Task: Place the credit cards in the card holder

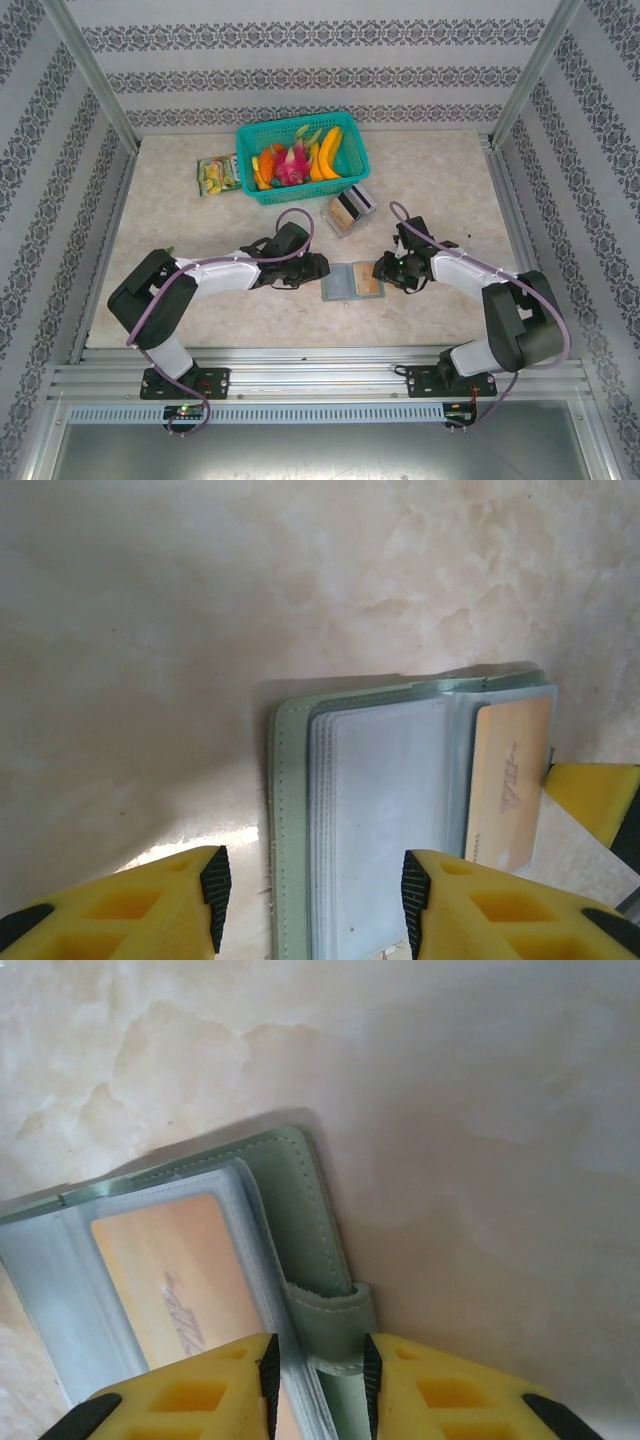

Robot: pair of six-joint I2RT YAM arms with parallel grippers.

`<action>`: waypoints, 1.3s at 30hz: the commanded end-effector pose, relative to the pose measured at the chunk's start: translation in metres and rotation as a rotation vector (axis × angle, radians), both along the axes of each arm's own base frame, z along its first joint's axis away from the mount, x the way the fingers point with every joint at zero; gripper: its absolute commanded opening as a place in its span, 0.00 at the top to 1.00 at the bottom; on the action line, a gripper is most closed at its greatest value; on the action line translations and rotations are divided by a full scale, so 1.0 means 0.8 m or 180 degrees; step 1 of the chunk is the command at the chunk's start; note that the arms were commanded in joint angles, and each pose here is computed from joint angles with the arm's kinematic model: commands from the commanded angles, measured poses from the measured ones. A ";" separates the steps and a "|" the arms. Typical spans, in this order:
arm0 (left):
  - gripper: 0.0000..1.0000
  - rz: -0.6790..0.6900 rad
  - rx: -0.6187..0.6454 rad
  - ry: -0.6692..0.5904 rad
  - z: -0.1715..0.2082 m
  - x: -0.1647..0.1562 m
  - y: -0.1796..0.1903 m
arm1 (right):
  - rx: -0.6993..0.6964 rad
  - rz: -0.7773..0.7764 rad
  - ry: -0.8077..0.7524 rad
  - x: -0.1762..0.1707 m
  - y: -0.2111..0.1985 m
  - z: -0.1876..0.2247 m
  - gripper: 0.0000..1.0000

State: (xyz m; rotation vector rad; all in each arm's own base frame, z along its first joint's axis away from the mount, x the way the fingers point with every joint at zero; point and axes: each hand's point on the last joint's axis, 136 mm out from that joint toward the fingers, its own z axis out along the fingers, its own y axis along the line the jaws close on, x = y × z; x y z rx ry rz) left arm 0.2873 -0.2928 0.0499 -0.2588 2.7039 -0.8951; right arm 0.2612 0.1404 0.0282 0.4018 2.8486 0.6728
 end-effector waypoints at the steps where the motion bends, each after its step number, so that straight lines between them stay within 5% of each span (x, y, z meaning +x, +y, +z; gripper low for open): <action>1: 0.48 0.0024 -0.0117 -0.0032 0.007 0.006 -0.002 | 0.0033 -0.0017 -0.0215 0.014 0.004 0.024 0.69; 4: 0.50 -0.0015 -0.0139 -0.0042 0.009 0.006 -0.005 | -0.0227 -0.0123 -0.0369 0.014 -0.018 0.037 0.69; 12: 0.53 0.0012 -0.0172 -0.0097 0.014 0.012 -0.007 | 0.0153 0.0144 -0.0564 0.023 0.012 0.064 0.66; 19: 0.54 0.0172 -0.0326 -0.0160 0.027 0.028 0.005 | -0.0111 0.0154 -0.0763 0.061 0.011 0.086 0.67; 30: 0.47 0.0261 -0.0533 -0.0264 0.057 0.114 -0.007 | -0.1248 0.0620 -0.0902 0.175 -0.009 0.126 0.64; 39: 0.43 0.0368 -0.0565 -0.0155 0.041 0.188 -0.021 | -0.1481 0.0938 -0.0884 0.230 0.011 0.120 0.59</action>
